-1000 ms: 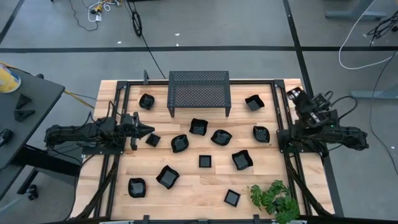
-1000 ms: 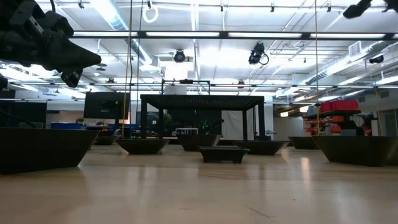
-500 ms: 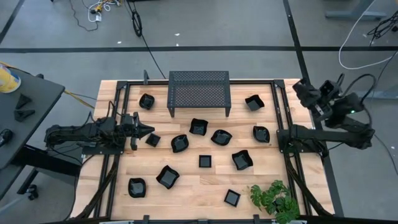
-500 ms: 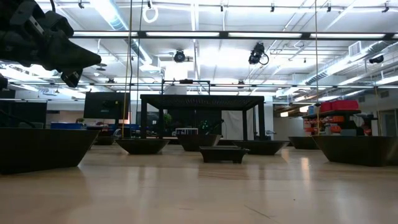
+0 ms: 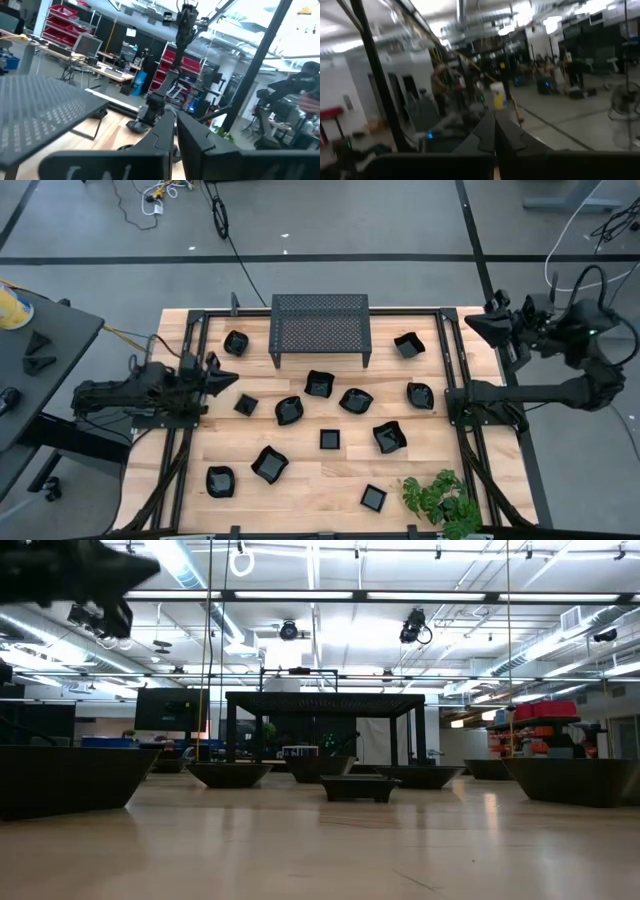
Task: Pick & Place Mini shaped plates
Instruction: Put the distorted square plate on the shelf
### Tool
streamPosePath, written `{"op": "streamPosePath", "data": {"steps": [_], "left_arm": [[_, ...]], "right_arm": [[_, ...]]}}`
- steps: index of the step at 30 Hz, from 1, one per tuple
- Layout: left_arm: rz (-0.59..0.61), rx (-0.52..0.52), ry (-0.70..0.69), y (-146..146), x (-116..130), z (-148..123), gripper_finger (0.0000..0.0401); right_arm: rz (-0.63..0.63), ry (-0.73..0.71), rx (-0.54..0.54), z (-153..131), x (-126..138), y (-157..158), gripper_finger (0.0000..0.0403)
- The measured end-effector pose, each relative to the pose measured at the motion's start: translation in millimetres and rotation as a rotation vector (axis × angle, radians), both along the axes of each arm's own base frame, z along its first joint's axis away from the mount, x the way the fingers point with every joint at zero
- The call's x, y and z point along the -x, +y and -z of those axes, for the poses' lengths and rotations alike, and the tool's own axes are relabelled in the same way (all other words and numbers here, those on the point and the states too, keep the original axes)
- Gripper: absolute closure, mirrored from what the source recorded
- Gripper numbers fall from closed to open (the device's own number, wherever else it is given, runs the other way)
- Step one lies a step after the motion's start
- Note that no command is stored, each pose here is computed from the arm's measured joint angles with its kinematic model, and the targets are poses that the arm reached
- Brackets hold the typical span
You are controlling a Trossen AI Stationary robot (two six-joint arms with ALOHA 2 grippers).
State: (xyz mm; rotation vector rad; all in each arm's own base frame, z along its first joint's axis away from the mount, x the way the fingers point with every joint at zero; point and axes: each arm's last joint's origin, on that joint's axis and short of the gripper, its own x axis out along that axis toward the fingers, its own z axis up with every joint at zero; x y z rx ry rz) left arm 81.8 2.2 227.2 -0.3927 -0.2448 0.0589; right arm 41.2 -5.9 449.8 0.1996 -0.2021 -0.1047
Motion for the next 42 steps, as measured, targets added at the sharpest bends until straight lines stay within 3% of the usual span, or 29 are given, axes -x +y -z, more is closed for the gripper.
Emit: {"op": "streamPosePath", "data": {"steps": [12, 23, 33, 38, 42], "left_arm": [[-0.004, -0.098, 0.139, 1, 60, -117, 0.0376], [-0.021, -0.241, 0.234, 1, 100, -204, 0.0376], [-0.027, -0.328, 0.401, 2, 115, -232, 0.0376], [-0.03, -0.392, 0.481, 2, 113, -225, 0.0376], [-0.017, -0.379, 0.546, 2, 114, -218, 0.0376]], "right_arm": [[0.033, 0.189, 0.107, -32, 18, 3, 0.0399], [0.08, 0.383, 0.216, -25, 33, 4, 0.0399], [0.148, 0.613, 0.3, -7, 38, 2, 0.0399], [0.135, 0.678, 0.297, -1, 41, 2, 0.0399], [0.15, 0.708, 0.297, 2, 44, 2, 0.0399]]}}
